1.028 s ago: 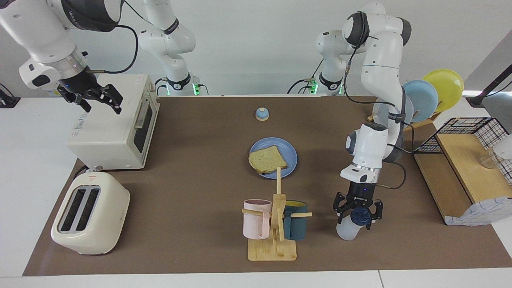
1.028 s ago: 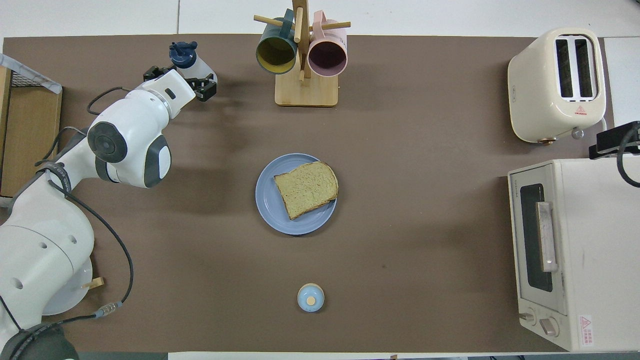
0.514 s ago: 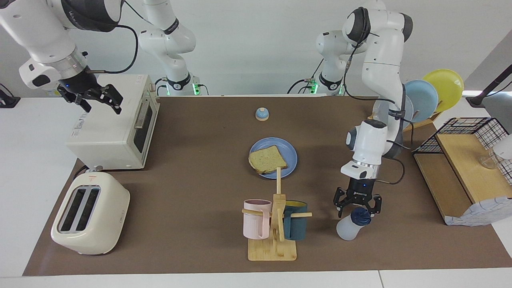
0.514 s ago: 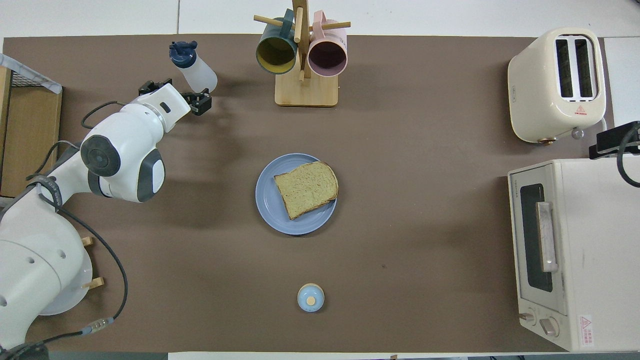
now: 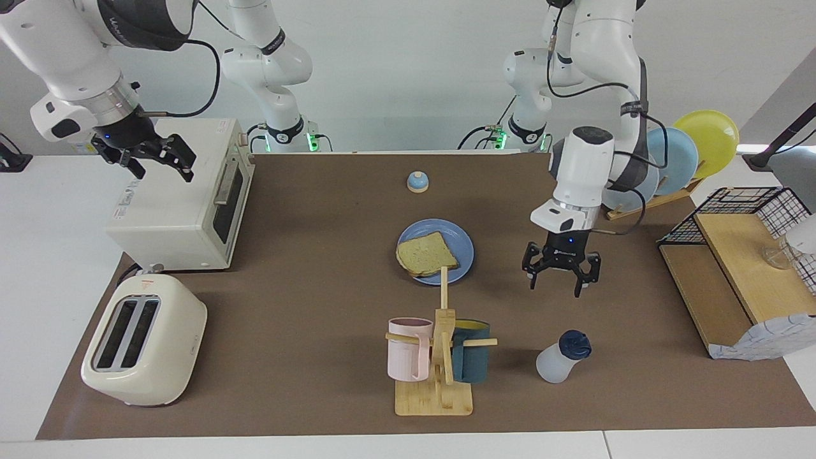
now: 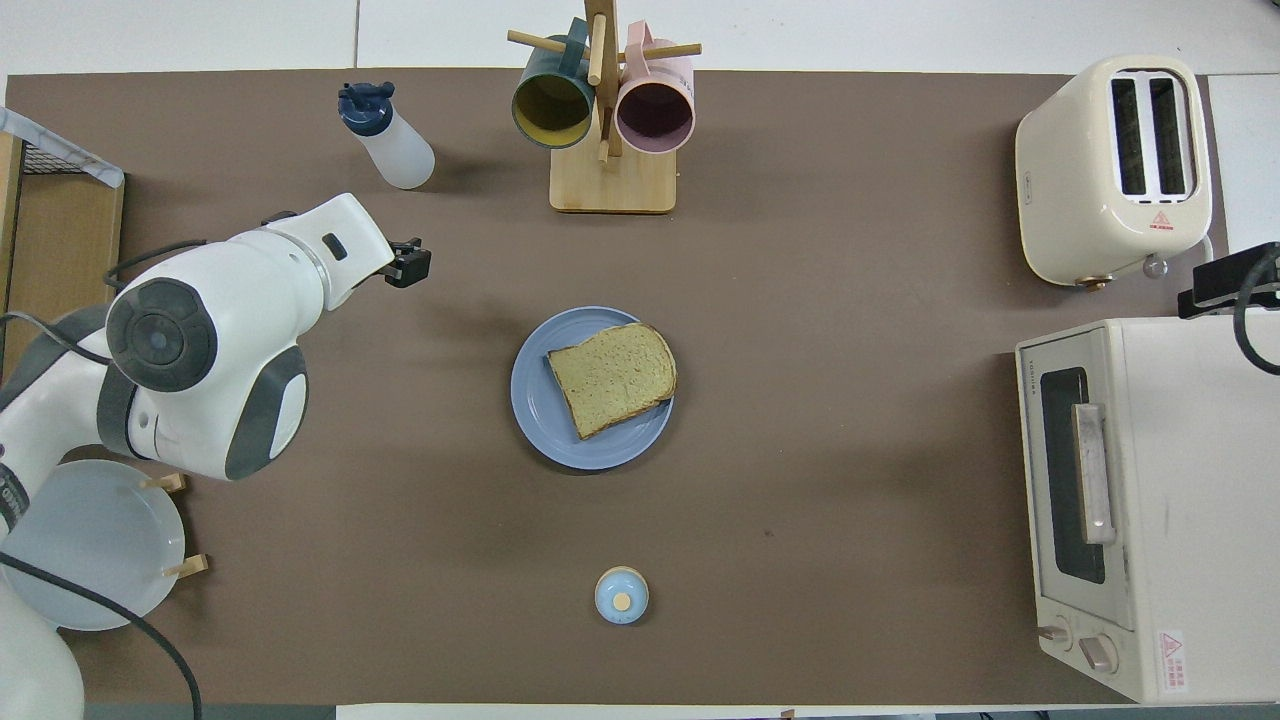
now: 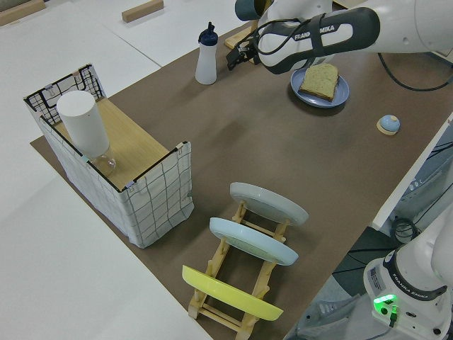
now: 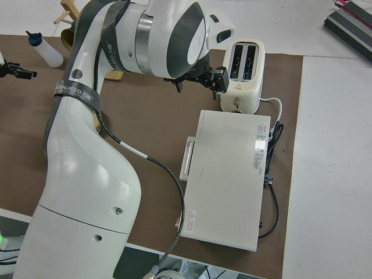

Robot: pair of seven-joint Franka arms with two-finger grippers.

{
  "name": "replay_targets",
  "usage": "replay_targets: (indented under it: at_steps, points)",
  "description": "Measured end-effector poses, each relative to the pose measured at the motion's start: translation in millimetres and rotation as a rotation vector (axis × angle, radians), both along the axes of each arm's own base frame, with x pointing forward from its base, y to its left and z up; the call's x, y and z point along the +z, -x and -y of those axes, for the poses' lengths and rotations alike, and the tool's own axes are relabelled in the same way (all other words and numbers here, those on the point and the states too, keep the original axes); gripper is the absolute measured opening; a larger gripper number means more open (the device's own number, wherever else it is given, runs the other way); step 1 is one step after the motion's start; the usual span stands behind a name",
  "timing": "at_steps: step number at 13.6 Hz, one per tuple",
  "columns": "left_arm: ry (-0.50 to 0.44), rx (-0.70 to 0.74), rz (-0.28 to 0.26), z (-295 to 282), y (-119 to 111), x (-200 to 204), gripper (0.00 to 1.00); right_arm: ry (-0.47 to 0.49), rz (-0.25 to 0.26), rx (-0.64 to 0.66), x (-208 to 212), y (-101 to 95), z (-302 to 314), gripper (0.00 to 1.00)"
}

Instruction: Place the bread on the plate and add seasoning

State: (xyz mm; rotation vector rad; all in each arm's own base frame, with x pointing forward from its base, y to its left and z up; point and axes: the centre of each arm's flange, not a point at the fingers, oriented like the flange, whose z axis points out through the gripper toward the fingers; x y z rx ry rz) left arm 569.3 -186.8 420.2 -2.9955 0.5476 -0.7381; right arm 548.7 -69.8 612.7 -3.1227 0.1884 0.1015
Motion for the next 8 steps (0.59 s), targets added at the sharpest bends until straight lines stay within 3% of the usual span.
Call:
replay_targets:
  at_steps: [3,6,8]
  points:
    - [-0.032,0.056,-0.110,25.7,20.0,68.8,1.00,0.000,0.000,0.000,0.0,0.0,0.0,1.00]
    - [-0.048,0.107,-0.194,19.6,19.5,153.7,1.00,0.000,0.000,0.000,0.0,0.0,0.0,1.00]
    - [-0.075,0.108,-0.236,4.3,20.0,180.3,1.00,0.000,0.000,0.000,0.0,0.0,0.0,1.00]
